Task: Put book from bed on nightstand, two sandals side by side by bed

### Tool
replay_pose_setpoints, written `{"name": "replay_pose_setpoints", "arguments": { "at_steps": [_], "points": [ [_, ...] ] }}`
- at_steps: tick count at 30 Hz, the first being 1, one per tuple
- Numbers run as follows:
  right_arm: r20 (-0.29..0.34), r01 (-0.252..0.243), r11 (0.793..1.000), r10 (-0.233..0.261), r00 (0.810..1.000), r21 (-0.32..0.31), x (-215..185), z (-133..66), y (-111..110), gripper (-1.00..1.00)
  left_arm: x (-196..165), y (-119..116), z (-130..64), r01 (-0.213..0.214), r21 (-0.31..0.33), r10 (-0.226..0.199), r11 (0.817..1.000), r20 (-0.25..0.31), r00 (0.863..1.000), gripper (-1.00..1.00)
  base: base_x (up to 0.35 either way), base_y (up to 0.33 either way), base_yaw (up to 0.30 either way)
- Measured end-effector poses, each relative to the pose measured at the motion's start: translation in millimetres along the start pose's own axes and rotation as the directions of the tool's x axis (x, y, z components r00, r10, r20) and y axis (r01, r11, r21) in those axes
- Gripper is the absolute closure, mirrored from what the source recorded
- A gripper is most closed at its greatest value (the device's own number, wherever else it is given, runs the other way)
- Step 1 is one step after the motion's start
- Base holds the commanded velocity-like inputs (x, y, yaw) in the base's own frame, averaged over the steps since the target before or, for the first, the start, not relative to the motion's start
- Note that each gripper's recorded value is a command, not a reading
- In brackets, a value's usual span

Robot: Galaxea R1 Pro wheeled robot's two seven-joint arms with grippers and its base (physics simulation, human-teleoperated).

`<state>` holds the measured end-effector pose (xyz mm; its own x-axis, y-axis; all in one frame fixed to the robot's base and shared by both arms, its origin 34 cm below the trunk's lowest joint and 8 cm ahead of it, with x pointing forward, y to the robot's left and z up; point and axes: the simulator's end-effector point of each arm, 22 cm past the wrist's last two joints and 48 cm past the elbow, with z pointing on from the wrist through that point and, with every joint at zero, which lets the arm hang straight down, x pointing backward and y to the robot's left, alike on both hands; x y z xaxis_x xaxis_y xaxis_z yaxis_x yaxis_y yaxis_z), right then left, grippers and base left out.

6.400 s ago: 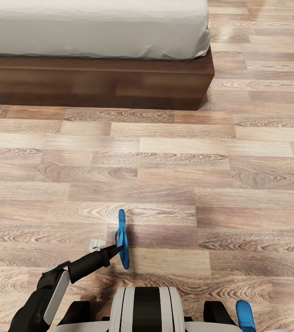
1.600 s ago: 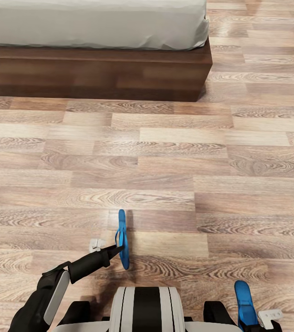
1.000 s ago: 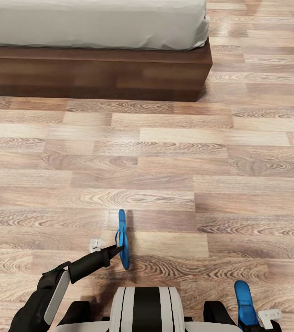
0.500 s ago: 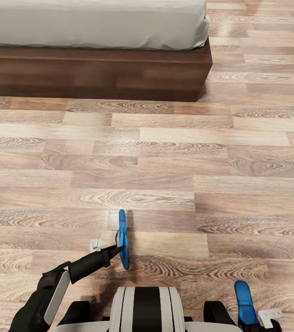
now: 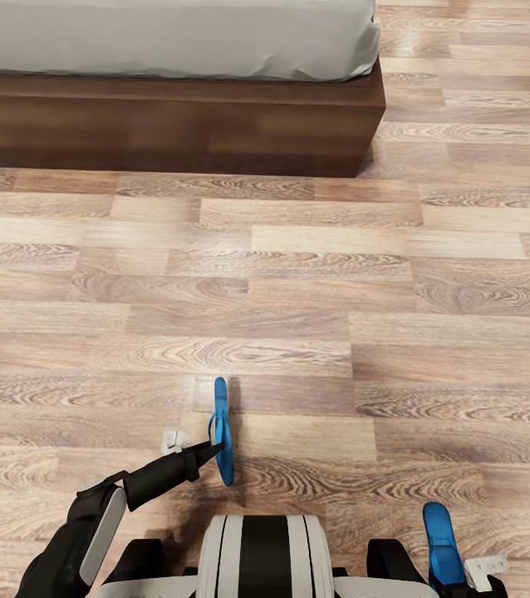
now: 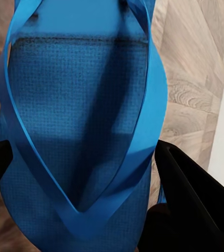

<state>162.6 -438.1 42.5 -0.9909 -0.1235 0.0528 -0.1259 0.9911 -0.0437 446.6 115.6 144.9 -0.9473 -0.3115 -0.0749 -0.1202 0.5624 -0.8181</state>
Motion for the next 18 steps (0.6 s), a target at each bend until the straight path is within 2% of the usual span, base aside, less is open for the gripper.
{"name": "replay_pose_setpoints", "arguments": {
  "at_steps": [18],
  "points": [
    [0.006,0.000,1.000,0.000,1.000,-0.002,-3.6,1.1,1.0,-1.00,0.4,-1.8,2.0,0.002,0.003,-0.002,1.000,0.003,1.000,1.00,0.000,0.000,0.000]
  ]
}}
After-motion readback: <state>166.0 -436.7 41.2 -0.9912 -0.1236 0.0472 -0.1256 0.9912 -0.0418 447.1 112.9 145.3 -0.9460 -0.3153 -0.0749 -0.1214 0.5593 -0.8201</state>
